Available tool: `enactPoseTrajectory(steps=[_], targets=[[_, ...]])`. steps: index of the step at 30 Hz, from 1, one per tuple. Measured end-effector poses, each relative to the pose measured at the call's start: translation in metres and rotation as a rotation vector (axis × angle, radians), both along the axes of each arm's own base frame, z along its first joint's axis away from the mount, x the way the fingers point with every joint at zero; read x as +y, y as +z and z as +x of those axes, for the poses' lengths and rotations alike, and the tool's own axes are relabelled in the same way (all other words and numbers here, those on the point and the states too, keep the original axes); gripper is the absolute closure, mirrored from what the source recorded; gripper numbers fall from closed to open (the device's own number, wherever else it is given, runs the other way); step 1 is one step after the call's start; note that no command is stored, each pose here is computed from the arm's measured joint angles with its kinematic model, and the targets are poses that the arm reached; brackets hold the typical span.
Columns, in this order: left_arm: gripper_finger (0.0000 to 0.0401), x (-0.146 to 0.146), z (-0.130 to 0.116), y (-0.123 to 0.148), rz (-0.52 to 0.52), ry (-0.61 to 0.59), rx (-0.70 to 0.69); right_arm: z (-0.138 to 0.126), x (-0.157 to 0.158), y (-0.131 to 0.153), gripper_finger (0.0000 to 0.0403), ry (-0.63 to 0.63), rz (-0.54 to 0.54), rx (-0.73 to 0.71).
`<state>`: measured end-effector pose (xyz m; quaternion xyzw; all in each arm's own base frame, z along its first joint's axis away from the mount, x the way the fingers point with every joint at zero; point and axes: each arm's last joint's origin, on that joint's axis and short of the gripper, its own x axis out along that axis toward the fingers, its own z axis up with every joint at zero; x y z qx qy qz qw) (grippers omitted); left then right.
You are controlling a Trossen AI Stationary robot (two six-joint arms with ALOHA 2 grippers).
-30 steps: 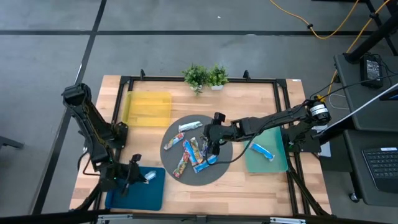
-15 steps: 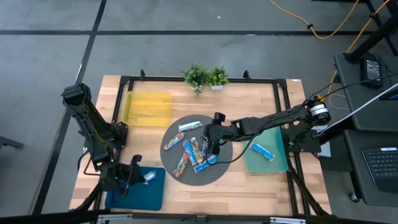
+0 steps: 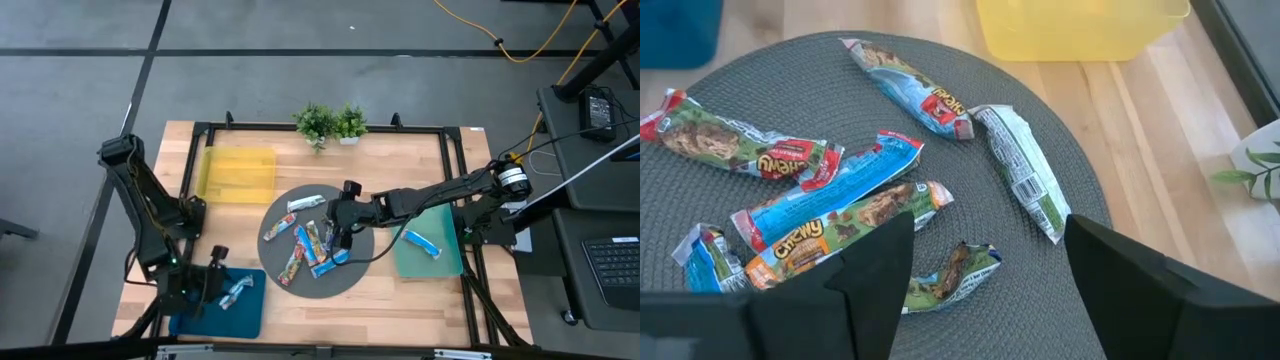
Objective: Pick and place Granola Bars by type
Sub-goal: Put the blue granola bar into the yellow bin
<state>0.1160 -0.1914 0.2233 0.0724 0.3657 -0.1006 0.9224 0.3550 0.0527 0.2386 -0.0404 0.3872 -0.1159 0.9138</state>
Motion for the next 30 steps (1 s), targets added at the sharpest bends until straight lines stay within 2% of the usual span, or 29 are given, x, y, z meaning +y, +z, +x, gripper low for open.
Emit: enactPoseTrajectory(steps=[6,11,17,24,30], targets=[[0.029,0.016,0.023,0.035,0.227,0.033,-0.05,0.0,0.0,0.0,0.0141,0.002,-0.001,-0.004],[0.0305,0.037,0.047,0.06,0.337,0.081,-0.111,0.0,0.0,0.0,0.0141,0.018,-0.017,0.001],[0.0312,0.073,0.066,0.083,0.399,0.174,-0.161,0.001,-0.001,0.0,0.0141,0.035,-0.035,0.006],[0.0313,0.115,0.069,0.1,0.449,0.329,-0.196,0.001,-0.001,0.001,0.0141,0.111,-0.11,0.032],[0.0313,0.132,0.069,0.112,0.493,0.356,-0.245,0.002,-0.005,0.001,0.0141,0.202,-0.202,0.06]])
